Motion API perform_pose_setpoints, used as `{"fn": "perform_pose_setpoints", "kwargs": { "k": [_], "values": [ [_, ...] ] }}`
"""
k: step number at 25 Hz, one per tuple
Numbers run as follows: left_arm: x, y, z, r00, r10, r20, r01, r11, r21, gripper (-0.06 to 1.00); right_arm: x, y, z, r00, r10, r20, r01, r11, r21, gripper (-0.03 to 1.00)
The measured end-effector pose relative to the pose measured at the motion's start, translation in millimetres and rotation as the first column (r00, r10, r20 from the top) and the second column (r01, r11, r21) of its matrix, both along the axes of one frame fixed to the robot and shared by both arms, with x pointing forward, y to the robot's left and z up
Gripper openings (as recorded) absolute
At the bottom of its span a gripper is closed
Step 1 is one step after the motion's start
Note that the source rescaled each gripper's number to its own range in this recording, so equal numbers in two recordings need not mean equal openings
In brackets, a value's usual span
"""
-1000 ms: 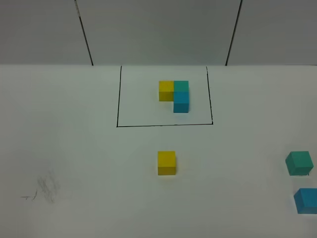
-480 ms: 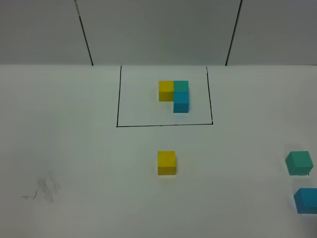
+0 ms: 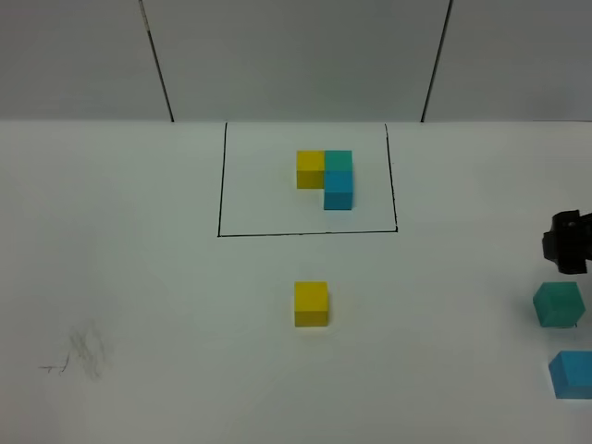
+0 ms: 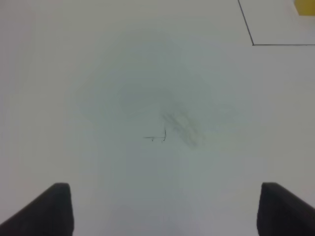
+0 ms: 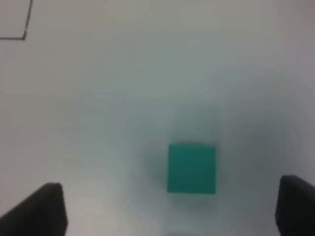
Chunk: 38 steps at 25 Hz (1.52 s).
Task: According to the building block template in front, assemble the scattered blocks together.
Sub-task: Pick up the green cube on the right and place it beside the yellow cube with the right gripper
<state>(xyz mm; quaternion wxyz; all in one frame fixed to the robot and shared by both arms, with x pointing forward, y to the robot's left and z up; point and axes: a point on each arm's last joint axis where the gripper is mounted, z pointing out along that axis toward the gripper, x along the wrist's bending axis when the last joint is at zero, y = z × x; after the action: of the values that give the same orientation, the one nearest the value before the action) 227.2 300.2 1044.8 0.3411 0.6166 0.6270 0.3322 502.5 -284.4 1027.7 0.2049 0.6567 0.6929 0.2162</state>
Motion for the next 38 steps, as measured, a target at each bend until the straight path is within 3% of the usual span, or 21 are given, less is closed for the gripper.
{"fn": "perform_pose_setpoints", "kwargs": {
  "k": [10, 18, 27, 30, 33, 38],
  "values": [
    [0, 0, 0, 1.000, 0.000, 0.000, 0.000, 1.000, 0.000, 0.66, 30, -4, -60, 0.979, 0.014, -0.203, -0.032, 0.995, -0.090, 0.79],
    [0, 0, 0, 1.000, 0.000, 0.000, 0.000, 1.000, 0.000, 0.66, 44, -4, -87, 0.976, 0.032, -0.217, -0.055, 0.993, -0.104, 0.79],
    [0, 0, 0, 1.000, 0.000, 0.000, 0.000, 1.000, 0.000, 0.66, 48, -17, -120, 0.954, -0.003, -0.301, -0.029, 0.994, -0.102, 0.78],
    [0, 0, 0, 1.000, 0.000, 0.000, 0.000, 1.000, 0.000, 0.66, 49, -17, -123, 0.952, 0.020, -0.305, -0.055, 0.992, -0.110, 0.62],
    [0, 0, 0, 1.000, 0.000, 0.000, 0.000, 1.000, 0.000, 0.66, 50, -17, -123, 0.953, 0.049, -0.299, -0.088, 0.989, -0.118, 0.22],
    [0, 0, 0, 1.000, 0.000, 0.000, 0.000, 1.000, 0.000, 0.66, 50, -15, -118, 0.945, 0.143, -0.293, -0.192, 0.970, -0.147, 0.24]
  ]
}}
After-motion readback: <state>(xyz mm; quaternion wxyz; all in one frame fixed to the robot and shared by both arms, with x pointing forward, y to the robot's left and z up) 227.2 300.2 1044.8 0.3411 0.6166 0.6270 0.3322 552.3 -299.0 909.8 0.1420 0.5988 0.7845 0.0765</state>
